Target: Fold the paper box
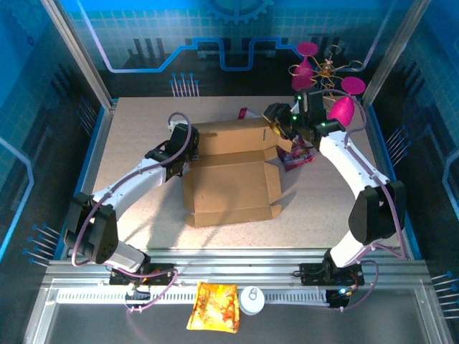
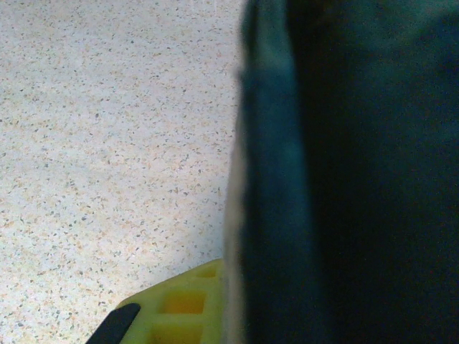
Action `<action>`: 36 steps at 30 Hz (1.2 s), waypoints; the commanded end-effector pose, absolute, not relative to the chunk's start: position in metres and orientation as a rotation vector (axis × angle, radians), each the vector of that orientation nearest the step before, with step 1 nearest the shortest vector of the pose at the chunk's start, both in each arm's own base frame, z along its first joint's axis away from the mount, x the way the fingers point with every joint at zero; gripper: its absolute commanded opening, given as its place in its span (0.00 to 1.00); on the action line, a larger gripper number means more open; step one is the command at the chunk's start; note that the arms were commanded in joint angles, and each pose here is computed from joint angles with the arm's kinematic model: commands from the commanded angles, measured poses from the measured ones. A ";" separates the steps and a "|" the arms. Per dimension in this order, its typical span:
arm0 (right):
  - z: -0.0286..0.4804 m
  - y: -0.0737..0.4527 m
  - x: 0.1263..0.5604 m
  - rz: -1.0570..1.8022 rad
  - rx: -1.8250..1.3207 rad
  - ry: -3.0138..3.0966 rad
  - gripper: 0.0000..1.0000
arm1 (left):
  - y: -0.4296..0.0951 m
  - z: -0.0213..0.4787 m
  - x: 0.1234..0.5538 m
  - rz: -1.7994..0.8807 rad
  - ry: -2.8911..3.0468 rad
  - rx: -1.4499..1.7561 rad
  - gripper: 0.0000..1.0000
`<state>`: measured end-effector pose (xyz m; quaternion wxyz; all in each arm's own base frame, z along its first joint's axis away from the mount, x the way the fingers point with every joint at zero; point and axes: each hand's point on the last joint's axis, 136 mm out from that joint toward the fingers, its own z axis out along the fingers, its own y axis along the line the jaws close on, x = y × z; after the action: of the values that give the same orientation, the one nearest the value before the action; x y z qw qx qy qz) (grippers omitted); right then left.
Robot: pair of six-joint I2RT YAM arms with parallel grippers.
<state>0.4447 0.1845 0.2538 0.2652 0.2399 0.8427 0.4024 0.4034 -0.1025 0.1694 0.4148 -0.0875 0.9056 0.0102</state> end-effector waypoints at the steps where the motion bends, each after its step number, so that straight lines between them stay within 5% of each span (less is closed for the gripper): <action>1: 0.265 0.200 0.439 1.167 0.618 2.257 0.52 | -0.110 0.189 0.413 -0.024 2.244 -0.208 0.00; 6: 0.270 0.202 0.442 1.229 0.665 2.201 0.23 | -0.112 0.188 0.415 -0.038 2.249 -0.213 0.00; 11: 0.281 0.200 0.446 1.270 0.701 2.150 0.12 | -0.113 0.188 0.416 -0.063 2.259 -0.239 0.00; 17: 0.309 0.165 0.440 1.137 0.668 2.051 0.50 | -0.107 0.200 0.418 -0.149 2.285 -0.323 0.00; 26: 0.286 0.129 0.401 0.912 0.541 2.087 0.48 | -0.104 0.214 0.411 -0.149 2.368 -0.356 0.00; 36: 0.237 0.135 0.421 0.739 0.396 2.260 0.56 | -0.104 0.216 0.413 -0.128 2.401 -0.358 0.00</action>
<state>0.4205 0.1325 0.2291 0.3462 0.1870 0.8667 0.3067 0.4115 -0.1018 0.2101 0.3576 -0.1314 0.9238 -0.0394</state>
